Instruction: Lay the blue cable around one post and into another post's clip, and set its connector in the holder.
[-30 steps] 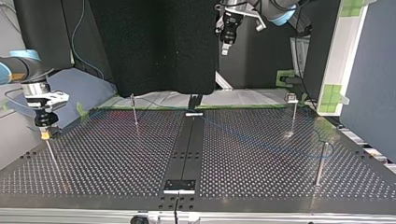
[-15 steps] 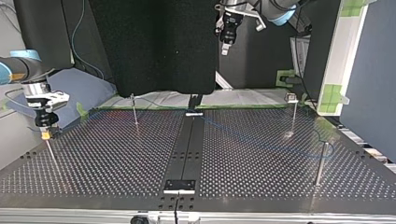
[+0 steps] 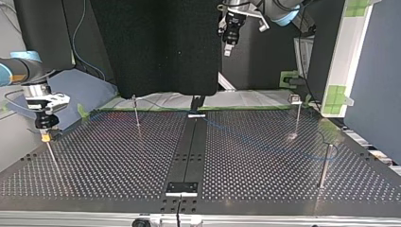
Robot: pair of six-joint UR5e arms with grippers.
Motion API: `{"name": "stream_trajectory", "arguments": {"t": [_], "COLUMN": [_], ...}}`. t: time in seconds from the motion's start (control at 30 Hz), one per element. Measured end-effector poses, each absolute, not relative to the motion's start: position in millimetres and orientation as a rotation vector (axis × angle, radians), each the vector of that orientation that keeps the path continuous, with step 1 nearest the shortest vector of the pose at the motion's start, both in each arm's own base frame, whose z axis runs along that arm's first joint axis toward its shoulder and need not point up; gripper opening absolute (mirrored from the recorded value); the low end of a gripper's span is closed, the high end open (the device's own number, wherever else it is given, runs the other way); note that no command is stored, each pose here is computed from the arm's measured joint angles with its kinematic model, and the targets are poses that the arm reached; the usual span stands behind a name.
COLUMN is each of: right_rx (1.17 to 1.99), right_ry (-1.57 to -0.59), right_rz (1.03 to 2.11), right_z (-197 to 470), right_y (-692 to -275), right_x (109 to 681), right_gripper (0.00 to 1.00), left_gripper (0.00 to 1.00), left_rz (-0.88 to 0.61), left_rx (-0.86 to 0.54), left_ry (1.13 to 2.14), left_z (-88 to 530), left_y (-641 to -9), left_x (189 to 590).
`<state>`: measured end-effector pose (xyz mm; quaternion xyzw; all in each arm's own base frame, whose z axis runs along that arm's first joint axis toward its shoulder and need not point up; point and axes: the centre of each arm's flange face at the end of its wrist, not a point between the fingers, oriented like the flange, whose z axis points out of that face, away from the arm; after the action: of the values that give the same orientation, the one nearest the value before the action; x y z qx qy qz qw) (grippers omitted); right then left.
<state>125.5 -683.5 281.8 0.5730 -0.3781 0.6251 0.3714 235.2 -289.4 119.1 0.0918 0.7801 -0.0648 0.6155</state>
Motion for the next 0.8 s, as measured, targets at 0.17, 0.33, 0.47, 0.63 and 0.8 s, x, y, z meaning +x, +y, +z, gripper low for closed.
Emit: {"name": "stream_trajectory", "arguments": {"t": [0.17,0.33,0.47,0.63,0.8], "right_rx": [1.472,1.474,1.475,1.475,1.475], "right_ry": [-0.965,-0.963,-0.962,-0.963,-0.962], "right_rz": [1.607,1.609,1.61,1.611,1.611], "right_z": [281.9,281.7,281.6,281.5,281.5], "right_y": [-683.2,-683.0,-682.9,-682.9,-682.9], "right_x": [127.4,128.9,129.6,130.0,130.1], "right_gripper": [0.0,0.0,0.0,0.0,0.0], "left_gripper": [1.0,1.0,1.0,1.0,1.0], "left_rz": [-0.148,-0.148,-0.148,-0.148,-0.148], "left_rx": [0.211,0.21,0.21,0.21,0.21], "left_ry": [1.797,1.797,1.797,1.797,1.797], "left_z": [119.2,119.2,119.2,119.2,119.1], "left_y": [-289.2,-289.2,-289.1,-289.1,-289.1], "left_x": [235.4,235.4,235.5,235.5,235.4]}}
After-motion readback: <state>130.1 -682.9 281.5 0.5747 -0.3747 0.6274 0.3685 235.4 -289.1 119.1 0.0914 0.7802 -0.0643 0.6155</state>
